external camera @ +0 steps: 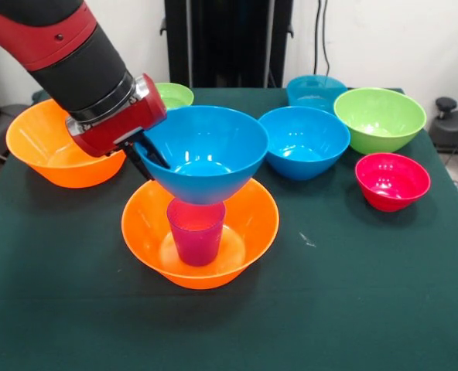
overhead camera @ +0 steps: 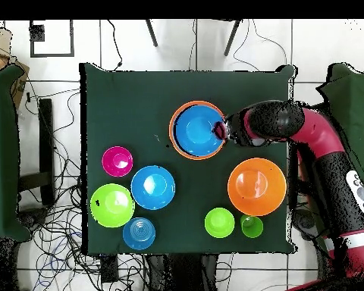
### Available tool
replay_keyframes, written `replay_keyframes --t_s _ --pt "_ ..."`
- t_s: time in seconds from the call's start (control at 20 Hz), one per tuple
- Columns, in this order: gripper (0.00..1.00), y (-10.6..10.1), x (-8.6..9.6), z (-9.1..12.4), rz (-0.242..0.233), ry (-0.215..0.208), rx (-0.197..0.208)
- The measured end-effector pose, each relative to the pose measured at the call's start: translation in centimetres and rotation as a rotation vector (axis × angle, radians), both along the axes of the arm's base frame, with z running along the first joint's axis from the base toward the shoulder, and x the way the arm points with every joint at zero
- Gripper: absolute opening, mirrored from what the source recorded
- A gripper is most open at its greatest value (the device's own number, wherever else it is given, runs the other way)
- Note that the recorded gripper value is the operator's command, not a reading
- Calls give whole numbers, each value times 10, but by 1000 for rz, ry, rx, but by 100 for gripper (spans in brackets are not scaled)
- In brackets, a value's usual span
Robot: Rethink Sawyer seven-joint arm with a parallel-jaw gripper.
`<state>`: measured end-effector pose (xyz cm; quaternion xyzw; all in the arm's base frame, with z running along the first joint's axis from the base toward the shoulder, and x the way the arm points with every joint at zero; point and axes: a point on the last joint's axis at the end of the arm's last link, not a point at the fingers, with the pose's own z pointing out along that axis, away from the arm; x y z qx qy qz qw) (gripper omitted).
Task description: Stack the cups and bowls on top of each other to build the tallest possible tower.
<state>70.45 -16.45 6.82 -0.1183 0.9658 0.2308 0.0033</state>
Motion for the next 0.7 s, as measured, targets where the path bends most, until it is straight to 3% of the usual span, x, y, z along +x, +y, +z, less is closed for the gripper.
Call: replay_keyframes --t_s 0.7 --pt "0 -16 10 0 23 -40 -15"
